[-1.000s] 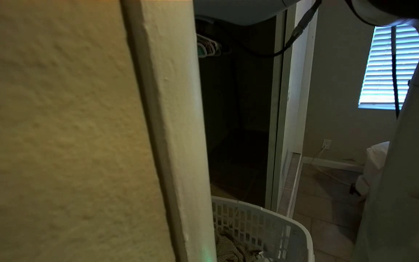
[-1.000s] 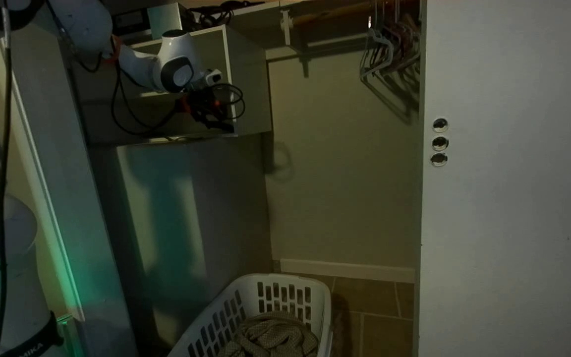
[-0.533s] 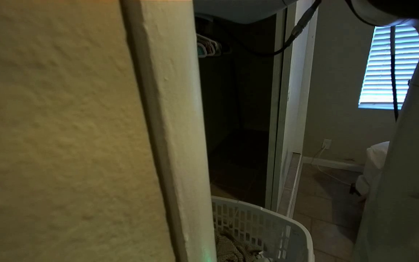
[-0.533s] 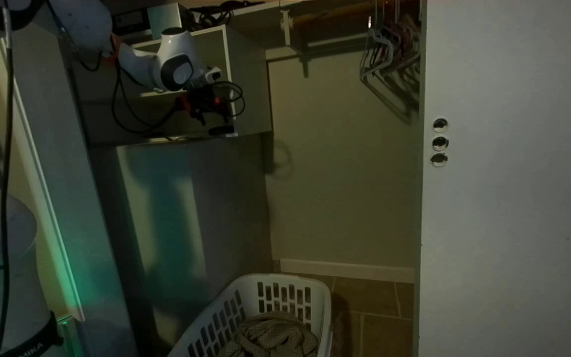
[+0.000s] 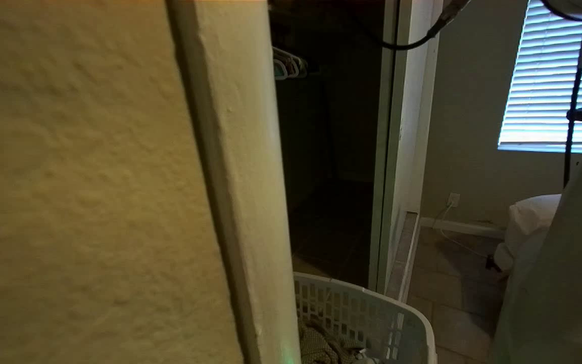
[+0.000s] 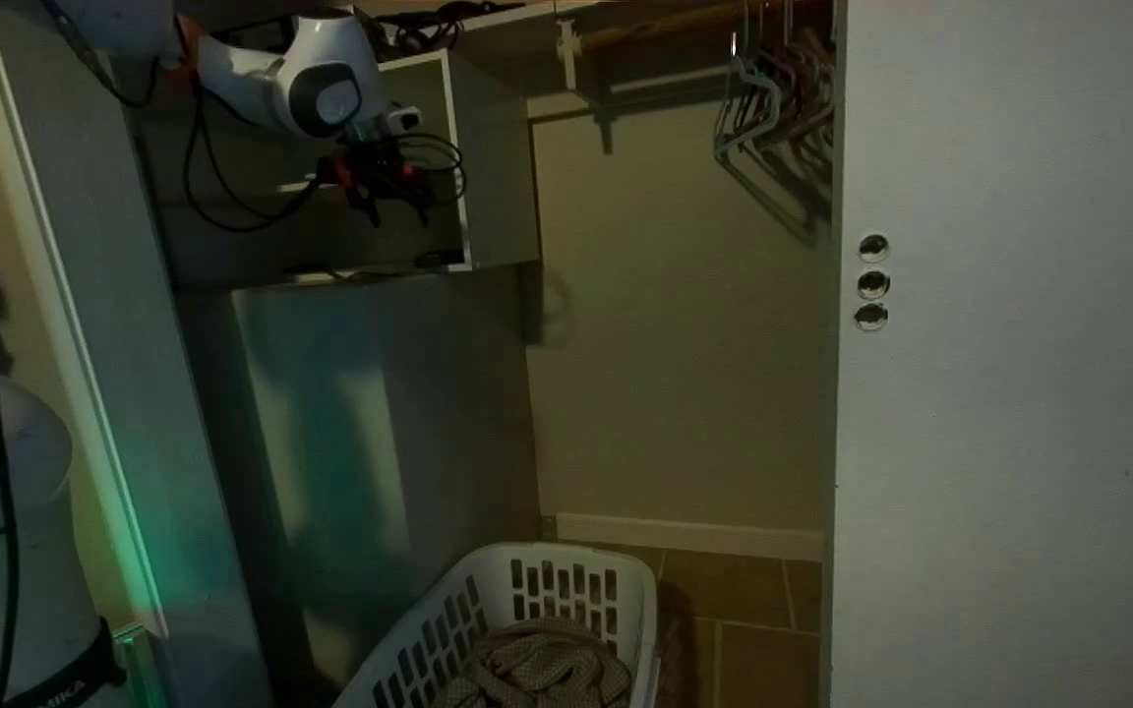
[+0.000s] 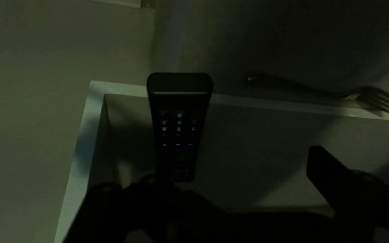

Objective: Remove the black remote from the top shelf and put it on the bottom shelf

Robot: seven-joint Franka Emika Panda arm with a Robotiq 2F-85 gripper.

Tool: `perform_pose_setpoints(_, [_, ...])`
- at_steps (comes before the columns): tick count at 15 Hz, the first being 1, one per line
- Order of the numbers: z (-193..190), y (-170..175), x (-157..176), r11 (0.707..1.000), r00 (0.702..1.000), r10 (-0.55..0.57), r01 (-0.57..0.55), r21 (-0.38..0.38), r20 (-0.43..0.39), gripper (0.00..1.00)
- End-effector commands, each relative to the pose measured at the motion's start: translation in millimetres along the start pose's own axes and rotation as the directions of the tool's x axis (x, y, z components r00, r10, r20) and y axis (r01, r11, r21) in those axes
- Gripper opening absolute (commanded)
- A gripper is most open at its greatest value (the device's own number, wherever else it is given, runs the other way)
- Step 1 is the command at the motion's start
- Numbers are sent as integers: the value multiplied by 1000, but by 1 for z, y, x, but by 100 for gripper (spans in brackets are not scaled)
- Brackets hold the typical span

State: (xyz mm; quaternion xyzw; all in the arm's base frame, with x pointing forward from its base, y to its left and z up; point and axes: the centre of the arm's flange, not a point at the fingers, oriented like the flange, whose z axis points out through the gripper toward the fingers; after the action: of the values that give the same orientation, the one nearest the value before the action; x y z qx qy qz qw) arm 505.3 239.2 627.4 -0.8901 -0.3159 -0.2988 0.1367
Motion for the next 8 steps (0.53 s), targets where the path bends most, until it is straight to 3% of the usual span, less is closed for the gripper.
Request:
perform_pose_setpoints(1, [-47,-13,-28,1000,999,-5,4,18,43,100])
perform_pose_setpoints(8, [-97,-22,-72,1000,994,10,-12,22,107,100])
